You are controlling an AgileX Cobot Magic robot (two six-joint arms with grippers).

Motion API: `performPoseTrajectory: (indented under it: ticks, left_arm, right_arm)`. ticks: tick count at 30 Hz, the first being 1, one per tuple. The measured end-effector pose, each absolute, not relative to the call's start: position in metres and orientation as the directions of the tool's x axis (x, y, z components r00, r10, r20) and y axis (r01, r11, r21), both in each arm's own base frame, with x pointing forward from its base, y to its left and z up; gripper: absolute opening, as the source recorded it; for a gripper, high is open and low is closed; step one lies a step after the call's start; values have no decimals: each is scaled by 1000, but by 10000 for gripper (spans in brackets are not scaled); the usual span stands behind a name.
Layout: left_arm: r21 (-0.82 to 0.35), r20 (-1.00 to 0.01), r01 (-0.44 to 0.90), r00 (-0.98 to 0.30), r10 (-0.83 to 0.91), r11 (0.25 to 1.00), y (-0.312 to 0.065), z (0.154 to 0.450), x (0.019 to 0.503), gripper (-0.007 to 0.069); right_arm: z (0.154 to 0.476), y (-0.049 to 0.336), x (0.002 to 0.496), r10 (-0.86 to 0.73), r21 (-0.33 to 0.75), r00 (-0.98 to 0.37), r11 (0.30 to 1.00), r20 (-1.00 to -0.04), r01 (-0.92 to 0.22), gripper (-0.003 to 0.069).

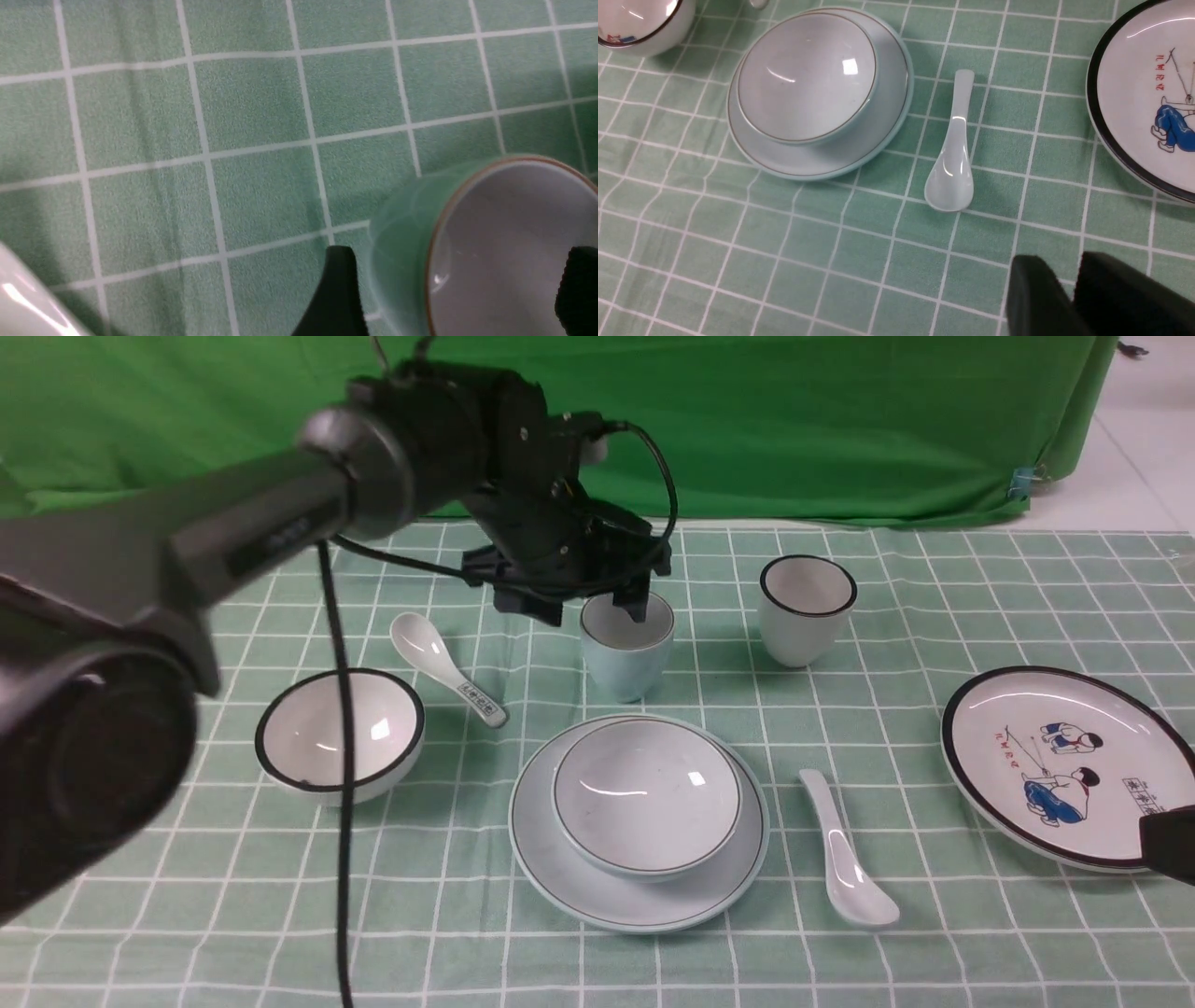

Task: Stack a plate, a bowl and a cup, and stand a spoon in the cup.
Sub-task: Use the left arm to grab a blue teacup, then use the left arm to put the blue teacup into the blue rice bowl in the middle

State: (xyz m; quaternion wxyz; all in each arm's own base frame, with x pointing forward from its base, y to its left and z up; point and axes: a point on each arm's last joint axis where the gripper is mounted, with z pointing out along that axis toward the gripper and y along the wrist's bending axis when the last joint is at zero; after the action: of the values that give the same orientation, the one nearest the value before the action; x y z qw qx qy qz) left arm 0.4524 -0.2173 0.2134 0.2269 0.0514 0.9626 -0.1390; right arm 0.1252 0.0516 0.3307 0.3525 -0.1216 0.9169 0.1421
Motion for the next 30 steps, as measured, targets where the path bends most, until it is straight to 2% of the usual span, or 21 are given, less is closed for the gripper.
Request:
performPoseTrajectory:
  ticks: [3,4,5,6,8,10,11,12,14,15,18,21,25,27,30]
  left_arm:
    - [-241,-433,151,-901,33,959,-219,199,457,527]
    - [-243,-424,143,-905,27,959,-219,195,458,495]
    - [-252,-405,131,-914,18,959,-220,191,458,425]
    - [-253,-404,130,-915,18,959,-220,190,458,412]
    - [-261,-381,124,-925,16,957,-220,191,456,196]
    - [-257,-382,135,-924,27,957,-220,196,455,122]
    - [-248,-385,152,-922,47,957,-219,205,453,62]
    - [-242,-396,165,-916,58,956,-218,217,451,41]
    - [-236,-438,212,-895,91,948,-215,250,444,36]
    - [-236,-438,213,-894,91,948,-215,250,444,36]
    - [-223,-496,297,-854,154,929,-209,304,422,35]
    - [-182,-478,387,-838,263,904,-210,337,392,34]
    - [-154,-387,433,-853,349,888,-218,329,369,34]
    - [-142,-308,452,-865,395,880,-225,305,358,34]
    - [-122,-259,466,-868,425,877,-231,276,351,34]
  right_arm:
    - [331,52,125,-123,175,-722,930,-681,-323,179]
    - [331,52,125,-123,175,-722,930,-681,-323,180]
    - [331,52,125,-123,175,-722,930,-681,-323,181]
    - [331,52,125,-123,175,-722,930,-681,-323,181]
    - [331,52,125,-123,175,-722,930,-681,-323,181]
    - [331,52,125,-123,175,-722,930,-681,-323,183]
    - [331,52,125,-123,175,-722,930,-680,-323,187]
    - [331,52,125,-124,174,-722,930,-681,-324,189]
    - [331,52,125,-125,173,-723,930,-679,-324,192]
    - [331,52,125,-125,173,-723,930,-679,-324,192]
    - [330,51,125,-129,170,-722,930,-679,-326,193]
    - [330,51,125,-132,166,-722,931,-680,-326,195]
    - [331,51,125,-134,163,-719,931,-682,-328,195]
    - [331,51,125,-135,162,-719,931,-682,-328,196]
    - [331,51,125,-136,161,-718,931,-682,-329,196]
